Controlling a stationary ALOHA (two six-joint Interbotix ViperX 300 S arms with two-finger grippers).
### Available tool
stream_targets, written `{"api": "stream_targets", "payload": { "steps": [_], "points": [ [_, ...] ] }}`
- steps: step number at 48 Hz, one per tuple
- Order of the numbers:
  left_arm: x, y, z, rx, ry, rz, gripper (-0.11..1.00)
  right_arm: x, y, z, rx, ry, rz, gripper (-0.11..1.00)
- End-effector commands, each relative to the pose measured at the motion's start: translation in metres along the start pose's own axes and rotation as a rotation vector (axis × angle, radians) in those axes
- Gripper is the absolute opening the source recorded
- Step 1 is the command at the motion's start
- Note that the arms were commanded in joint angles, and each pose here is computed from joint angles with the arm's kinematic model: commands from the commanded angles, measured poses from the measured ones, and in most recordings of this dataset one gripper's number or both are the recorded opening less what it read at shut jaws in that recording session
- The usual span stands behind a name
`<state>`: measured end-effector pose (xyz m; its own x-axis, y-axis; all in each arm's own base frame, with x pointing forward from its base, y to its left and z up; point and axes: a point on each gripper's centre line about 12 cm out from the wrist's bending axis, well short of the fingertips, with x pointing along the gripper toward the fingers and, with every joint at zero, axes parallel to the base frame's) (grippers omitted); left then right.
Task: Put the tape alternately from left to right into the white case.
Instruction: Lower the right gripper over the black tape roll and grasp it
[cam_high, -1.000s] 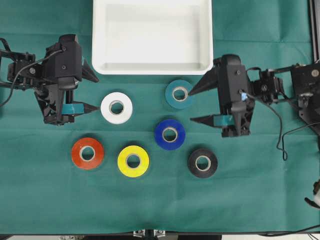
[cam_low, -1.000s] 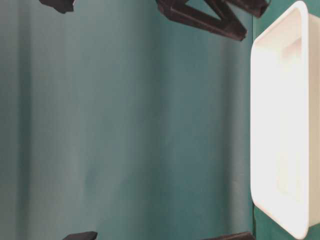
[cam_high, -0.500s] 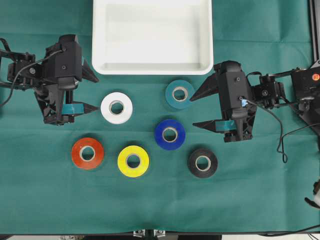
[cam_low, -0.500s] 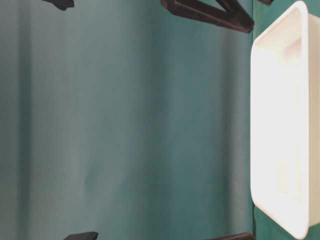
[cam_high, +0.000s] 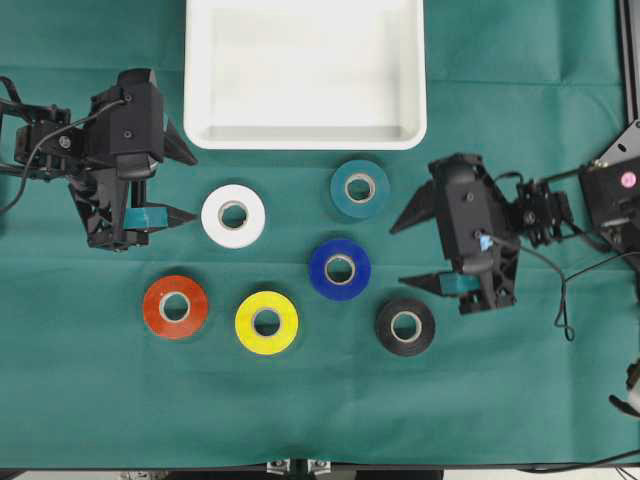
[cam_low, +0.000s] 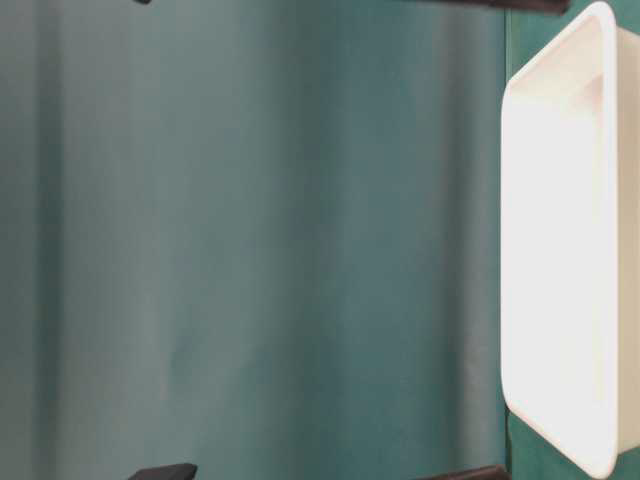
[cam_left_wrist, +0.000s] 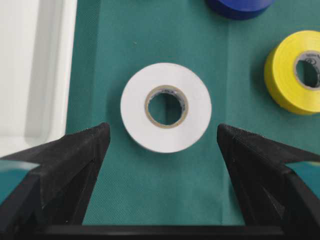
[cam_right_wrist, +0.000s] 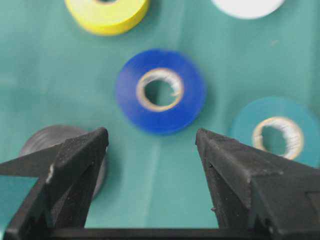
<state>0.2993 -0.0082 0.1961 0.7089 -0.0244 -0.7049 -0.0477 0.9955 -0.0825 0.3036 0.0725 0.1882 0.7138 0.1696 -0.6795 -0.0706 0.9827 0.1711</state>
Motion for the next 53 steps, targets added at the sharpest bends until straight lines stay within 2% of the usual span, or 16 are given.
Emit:
{"api": "stream_targets", "payload": {
  "steps": [1,9,23,34,53],
  "points": [
    [-0.002,-0.001,0.005,0.001,-0.020,-0.003,0.61,0.000,0.008,0.001,0.015,0.003,0.016,0.81],
    [-0.002,-0.001,0.005,0.001,-0.018,-0.003,0.61,0.004,0.011,-0.004,0.047,0.032,0.019,0.81],
    [0.005,0.000,0.004,0.000,0.002,0.000,0.61,0.015,0.012,-0.010,0.046,0.069,0.012,0.81],
    [0.006,-0.001,0.003,0.001,0.003,0.000,0.61,0.021,0.021,-0.013,0.030,0.085,0.029,0.81],
    [0.006,0.000,0.004,-0.002,0.000,0.000,0.61,0.040,0.028,-0.027,0.081,0.151,0.025,0.81]
  ]
}}
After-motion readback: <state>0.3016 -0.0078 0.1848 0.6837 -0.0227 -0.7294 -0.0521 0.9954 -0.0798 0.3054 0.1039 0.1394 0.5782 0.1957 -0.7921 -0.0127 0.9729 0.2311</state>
